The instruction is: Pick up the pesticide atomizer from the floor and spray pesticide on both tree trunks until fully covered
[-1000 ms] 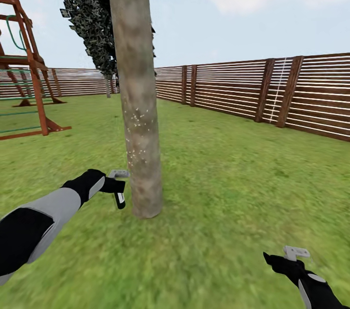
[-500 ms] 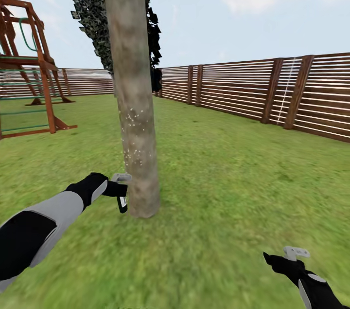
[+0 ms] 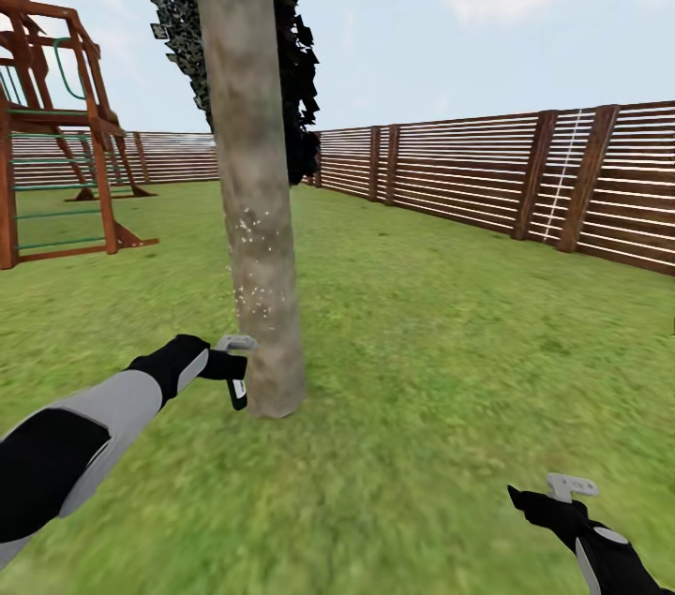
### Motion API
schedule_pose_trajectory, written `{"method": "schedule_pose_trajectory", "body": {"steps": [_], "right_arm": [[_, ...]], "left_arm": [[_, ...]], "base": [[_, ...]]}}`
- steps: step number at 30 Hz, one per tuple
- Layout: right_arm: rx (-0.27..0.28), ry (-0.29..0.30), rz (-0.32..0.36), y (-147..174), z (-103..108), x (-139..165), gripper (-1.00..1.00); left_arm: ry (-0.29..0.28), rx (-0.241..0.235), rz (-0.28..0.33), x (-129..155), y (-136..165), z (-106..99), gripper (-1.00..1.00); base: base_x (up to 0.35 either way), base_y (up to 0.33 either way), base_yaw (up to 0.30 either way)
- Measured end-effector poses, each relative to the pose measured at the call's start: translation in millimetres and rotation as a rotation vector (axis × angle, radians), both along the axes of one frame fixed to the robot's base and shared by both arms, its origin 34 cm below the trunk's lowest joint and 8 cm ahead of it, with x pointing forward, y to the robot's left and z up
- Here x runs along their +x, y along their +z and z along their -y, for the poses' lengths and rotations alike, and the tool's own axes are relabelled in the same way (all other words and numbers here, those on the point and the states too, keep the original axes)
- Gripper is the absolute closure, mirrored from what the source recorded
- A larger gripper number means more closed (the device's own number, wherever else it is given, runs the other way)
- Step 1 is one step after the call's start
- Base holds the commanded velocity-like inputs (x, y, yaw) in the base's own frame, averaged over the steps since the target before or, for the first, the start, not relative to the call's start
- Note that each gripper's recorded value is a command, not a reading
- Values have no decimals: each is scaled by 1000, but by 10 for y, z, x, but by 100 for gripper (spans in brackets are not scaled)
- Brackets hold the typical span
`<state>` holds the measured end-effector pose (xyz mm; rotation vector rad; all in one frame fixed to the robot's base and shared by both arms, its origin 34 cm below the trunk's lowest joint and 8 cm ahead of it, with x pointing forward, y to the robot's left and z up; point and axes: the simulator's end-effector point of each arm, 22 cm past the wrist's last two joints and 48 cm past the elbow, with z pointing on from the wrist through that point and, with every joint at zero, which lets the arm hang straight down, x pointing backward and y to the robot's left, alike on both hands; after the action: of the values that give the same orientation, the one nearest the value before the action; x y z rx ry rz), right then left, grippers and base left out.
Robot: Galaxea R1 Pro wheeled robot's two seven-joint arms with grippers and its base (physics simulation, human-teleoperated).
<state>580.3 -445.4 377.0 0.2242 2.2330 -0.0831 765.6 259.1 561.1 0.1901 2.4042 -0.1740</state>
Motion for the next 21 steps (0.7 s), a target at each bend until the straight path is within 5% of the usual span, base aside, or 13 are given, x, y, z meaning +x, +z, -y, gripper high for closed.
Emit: {"method": "schedule_pose_trajectory", "body": {"steps": [11, 17, 21], "right_arm": [[0, 0, 0, 1, 1, 0, -100], [0, 0, 0, 2, 0, 0, -100], [0, 0, 1, 4, 1, 2, -100]], "left_arm": [[-11, -5, 23, 51, 100, 51, 100], [-68, -8, 5, 95, 677, 280, 100], [-79, 10, 16, 118, 982, 261, 100]], "base": [[0, -11, 0], [0, 0, 0], [0, 0, 0]]}}
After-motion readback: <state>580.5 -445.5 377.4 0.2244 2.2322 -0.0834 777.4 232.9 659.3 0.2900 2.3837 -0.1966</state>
